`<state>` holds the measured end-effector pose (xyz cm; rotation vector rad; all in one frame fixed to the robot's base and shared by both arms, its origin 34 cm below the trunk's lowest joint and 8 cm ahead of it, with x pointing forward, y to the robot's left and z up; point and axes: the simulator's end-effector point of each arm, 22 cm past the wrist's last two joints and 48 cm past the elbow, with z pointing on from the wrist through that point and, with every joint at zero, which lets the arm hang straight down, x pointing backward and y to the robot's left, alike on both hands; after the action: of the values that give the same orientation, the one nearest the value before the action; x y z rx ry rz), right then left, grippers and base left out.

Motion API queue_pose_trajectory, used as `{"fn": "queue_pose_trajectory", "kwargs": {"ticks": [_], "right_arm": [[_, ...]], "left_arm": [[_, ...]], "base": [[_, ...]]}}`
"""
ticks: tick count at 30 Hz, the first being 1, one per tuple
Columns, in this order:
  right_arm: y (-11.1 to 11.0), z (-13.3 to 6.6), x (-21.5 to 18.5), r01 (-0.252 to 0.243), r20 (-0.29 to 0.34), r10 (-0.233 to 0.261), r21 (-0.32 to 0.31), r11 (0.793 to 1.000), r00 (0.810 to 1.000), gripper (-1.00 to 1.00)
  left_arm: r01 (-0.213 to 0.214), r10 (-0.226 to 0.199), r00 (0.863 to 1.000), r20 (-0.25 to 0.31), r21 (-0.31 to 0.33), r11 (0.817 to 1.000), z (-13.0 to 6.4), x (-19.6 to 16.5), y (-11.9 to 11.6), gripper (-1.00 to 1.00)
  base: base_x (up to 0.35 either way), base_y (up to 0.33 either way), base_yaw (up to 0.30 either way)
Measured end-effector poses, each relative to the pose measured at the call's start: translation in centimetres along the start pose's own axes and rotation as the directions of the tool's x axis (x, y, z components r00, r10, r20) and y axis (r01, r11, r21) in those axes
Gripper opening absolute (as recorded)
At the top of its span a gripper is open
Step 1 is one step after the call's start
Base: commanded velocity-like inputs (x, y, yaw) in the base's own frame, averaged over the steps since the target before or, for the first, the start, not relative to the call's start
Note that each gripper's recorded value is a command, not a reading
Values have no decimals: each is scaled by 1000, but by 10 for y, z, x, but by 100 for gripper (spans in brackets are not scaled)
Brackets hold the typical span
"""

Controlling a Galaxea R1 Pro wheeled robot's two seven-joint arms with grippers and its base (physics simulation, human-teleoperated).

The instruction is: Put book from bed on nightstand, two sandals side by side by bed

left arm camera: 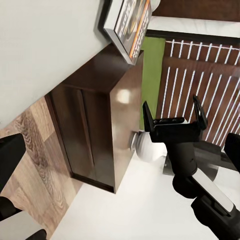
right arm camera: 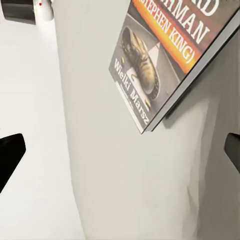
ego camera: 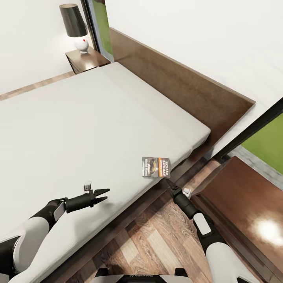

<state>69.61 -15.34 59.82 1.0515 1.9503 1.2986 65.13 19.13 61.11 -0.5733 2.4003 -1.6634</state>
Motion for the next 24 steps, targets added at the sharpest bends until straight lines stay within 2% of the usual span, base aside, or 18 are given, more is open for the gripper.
{"fn": "queue_pose_trajectory", "kwargs": {"ticks": [14, 20, 24], "right_arm": [[-1, -1, -3, -2, 9, 2, 2, 1000, 1000, 100], [-14, -18, -39, -25, 102, 23, 22, 999, 995, 100], [-17, -22, -46, -34, 121, 30, 26, 999, 992, 100]], "left_arm": [[0, 0, 1000, -1, 0, 1000, 0, 0, 0, 100], [0, 0, 1000, 0, 0, 1000, 0, 0, 0, 100], [0, 0, 1000, 0, 0, 1000, 0, 0, 0, 100]], "base": [[0, 0, 0], [0, 0, 0], [0, 0, 0]]}}
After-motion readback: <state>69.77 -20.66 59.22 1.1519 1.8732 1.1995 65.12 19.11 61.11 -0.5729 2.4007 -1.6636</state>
